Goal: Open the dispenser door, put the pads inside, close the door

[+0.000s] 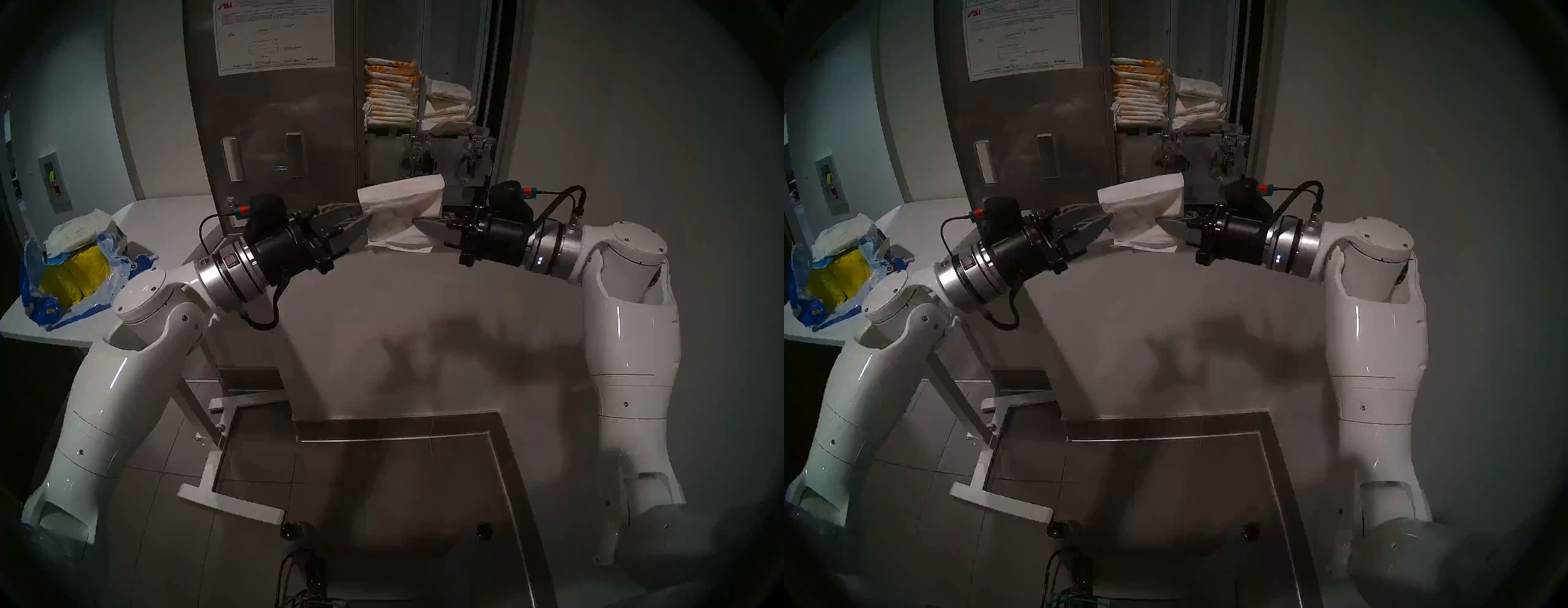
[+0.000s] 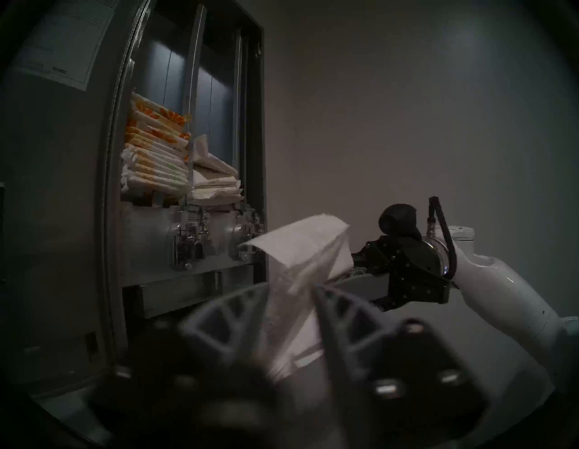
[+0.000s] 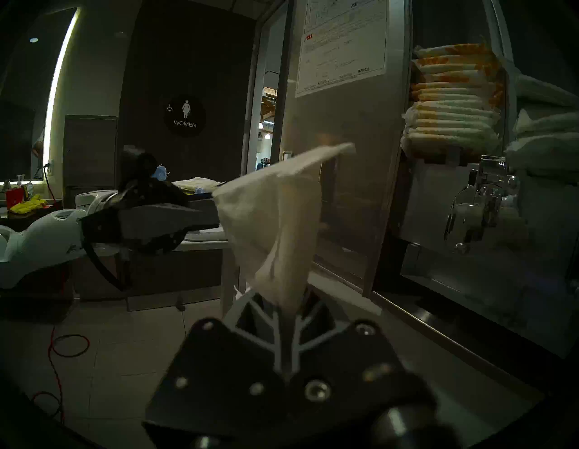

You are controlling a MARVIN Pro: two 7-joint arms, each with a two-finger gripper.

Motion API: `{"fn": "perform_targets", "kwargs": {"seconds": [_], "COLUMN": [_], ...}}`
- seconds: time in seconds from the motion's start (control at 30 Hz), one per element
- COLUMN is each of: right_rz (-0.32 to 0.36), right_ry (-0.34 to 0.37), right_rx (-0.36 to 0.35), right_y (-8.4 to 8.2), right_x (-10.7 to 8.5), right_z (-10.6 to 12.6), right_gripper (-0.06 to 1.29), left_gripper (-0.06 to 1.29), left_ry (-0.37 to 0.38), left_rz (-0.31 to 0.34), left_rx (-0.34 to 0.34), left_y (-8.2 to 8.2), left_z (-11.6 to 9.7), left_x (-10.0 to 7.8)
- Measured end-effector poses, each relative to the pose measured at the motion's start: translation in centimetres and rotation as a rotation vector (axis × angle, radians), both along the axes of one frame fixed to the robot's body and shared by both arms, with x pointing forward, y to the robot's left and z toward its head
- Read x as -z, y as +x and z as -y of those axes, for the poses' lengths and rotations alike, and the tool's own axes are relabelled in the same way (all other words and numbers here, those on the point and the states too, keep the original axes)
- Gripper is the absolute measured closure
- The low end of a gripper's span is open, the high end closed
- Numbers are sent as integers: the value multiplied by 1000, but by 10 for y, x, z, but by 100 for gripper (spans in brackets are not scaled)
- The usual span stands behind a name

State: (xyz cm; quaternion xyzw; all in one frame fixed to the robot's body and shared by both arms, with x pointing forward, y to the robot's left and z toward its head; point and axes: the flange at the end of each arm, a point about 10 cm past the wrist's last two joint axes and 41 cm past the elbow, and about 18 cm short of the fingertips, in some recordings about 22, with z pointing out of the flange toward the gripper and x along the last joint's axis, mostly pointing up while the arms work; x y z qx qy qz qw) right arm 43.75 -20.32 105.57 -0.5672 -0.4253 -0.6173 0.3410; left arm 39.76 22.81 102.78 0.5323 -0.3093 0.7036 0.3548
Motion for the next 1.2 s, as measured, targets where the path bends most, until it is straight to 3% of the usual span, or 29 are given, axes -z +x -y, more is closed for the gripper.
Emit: {"fn": "perform_targets", "kwargs": {"seconds": [0.03,0.17,0.23,0.27,0.67,1.2], "right_rz": [1,4,8,11,88,325], "right_ry": [1,5,6,8,11,-56], "right_rx": [-1,-1,1,6,138,304], "right_y": [0,-1,-1,-1,-2,-16], "right_x": [0,0,0,-1,-11,-34], "right_z": [0,0,0,0,14,23], "right_gripper": [127,127,127,127,127,127], "left_gripper": [75,43,12,4,3,3], "left_ry": [3,8,9,9,-17,29], "left_rz": [0,-1,-2,-4,-82,-195], "left_rx": [-6,-17,-22,-25,-56,-187], "left_y": [1,1,2,2,-6,-25], "left_z": [-1,-4,-6,-7,-14,-7], "left_x": [0,-1,-2,-3,1,27]}}
